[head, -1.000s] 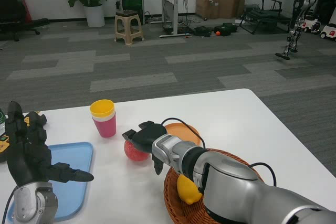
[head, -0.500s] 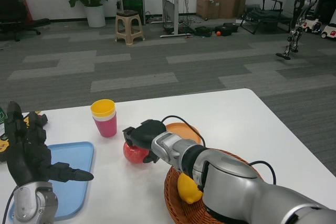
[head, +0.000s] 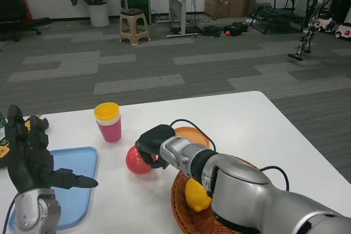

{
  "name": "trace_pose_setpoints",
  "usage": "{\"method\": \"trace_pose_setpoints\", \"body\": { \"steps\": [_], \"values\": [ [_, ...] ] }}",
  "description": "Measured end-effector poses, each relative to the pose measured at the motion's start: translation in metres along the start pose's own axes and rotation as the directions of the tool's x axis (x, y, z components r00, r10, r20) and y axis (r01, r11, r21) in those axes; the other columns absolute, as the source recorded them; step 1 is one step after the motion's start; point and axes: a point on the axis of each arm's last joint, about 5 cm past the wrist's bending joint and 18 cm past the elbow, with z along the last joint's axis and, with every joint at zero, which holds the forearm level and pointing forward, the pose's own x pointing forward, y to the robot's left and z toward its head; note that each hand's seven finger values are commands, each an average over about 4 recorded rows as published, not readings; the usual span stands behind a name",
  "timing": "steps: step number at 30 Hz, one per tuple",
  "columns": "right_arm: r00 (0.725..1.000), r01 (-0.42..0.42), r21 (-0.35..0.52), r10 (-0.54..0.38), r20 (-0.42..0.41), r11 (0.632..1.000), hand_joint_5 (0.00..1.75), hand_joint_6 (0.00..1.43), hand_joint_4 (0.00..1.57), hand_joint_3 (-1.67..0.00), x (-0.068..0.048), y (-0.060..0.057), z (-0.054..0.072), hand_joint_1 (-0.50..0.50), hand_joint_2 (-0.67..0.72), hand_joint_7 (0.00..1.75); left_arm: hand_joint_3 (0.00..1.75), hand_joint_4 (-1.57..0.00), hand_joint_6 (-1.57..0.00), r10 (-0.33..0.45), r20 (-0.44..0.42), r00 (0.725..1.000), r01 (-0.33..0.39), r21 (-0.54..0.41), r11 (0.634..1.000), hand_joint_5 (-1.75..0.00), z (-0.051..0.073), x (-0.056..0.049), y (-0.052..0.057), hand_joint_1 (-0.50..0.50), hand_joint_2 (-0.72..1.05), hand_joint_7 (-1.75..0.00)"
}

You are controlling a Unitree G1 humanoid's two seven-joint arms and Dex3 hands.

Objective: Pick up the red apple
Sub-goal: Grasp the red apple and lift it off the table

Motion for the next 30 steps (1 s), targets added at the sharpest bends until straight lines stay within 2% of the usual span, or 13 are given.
{"method": "trace_pose_setpoints", "body": {
  "steps": [7, 8, 13, 18, 20, 23, 24, 27, 30],
  "values": [
    [1.000, -0.004, 0.001, 0.004, -0.005, 1.000, 1.65, 1.27, 1.17, -0.95, 0.000, 0.001, -0.001, -0.46, -0.60, 1.50, 0.09, 0.00, 0.00, 0.000, 0.000, 1.000, 0.000, 0.000, 1.000, 0.00, 0.000, 0.000, 0.000, -0.50, -0.72, 0.00],
    [1.000, -0.005, 0.002, 0.005, -0.005, 1.000, 1.65, 1.23, 1.14, -0.95, -0.001, 0.001, -0.001, -0.46, -0.60, 1.52, 0.09, 0.00, 0.00, 0.000, 0.000, 1.000, 0.000, 0.000, 1.000, 0.00, 0.000, 0.000, 0.000, -0.50, -0.72, 0.00],
    [1.000, -0.008, 0.059, 0.007, 0.012, 0.998, 1.65, 0.88, 0.88, -0.95, -0.003, 0.007, -0.001, -0.46, -0.54, 1.61, 0.09, 0.00, 0.00, 0.000, 0.000, 1.000, 0.000, 0.000, 1.000, 0.00, 0.000, 0.000, 0.000, -0.50, -0.72, 0.00],
    [0.999, 0.033, 0.181, -0.039, 0.033, 0.983, 1.65, 0.59, 0.64, -0.95, -0.009, 0.014, -0.003, -0.46, -0.54, 1.64, 0.09, 0.00, 0.00, 0.004, 0.002, 1.000, -0.004, -0.001, 1.000, 0.00, 0.000, 0.000, 0.000, -0.50, -0.72, 0.00],
    [0.997, 0.062, 0.220, -0.072, 0.037, 0.974, 1.65, 0.38, 0.41, -0.95, -0.012, 0.014, -0.005, -0.46, -0.54, 1.68, 0.09, 0.00, 0.00, 0.005, 0.002, 1.000, -0.005, -0.001, 1.000, 0.00, 0.000, 0.000, 0.001, -0.50, -0.72, 0.00],
    [0.991, 0.111, 0.268, -0.127, 0.044, 0.957, 1.65, 0.17, 0.19, -0.95, -0.016, 0.011, -0.007, -0.44, -0.54, 1.68, 0.09, 0.00, 0.00, 0.006, 0.001, 1.000, -0.006, 0.000, 1.000, 0.00, 0.000, -0.001, 0.001, -0.50, -0.72, 0.00],
    [0.989, 0.119, 0.276, -0.138, 0.048, 0.954, 1.60, 0.12, 0.14, -0.95, -0.017, 0.011, -0.007, -0.43, -0.54, 1.62, 0.09, 0.00, 0.00, 0.006, 0.002, 1.000, -0.006, 0.000, 1.000, 0.00, 0.000, -0.001, 0.001, -0.50, -0.72, 0.00],
    [0.982, 0.145, 0.295, -0.174, 0.073, 0.945, 1.14, 0.00, 0.01, -0.95, -0.020, 0.009, -0.006, -0.42, -0.54, 1.34, 0.09, 0.00, 0.00, 0.006, 0.002, 1.000, -0.006, -0.001, 1.000, 0.00, 0.000, -0.001, 0.001, -0.50, -0.72, 0.00],
    [0.975, 0.164, 0.300, -0.201, 0.097, 0.940, 0.73, 0.00, 0.00, -0.95, -0.020, 0.005, -0.003, -0.42, -0.54, 1.12, 0.09, 0.00, 0.00, 0.006, 0.002, 1.000, -0.006, -0.001, 1.000, 0.00, 0.000, -0.001, 0.001, -0.50, -0.72, 0.00]
  ]
}}
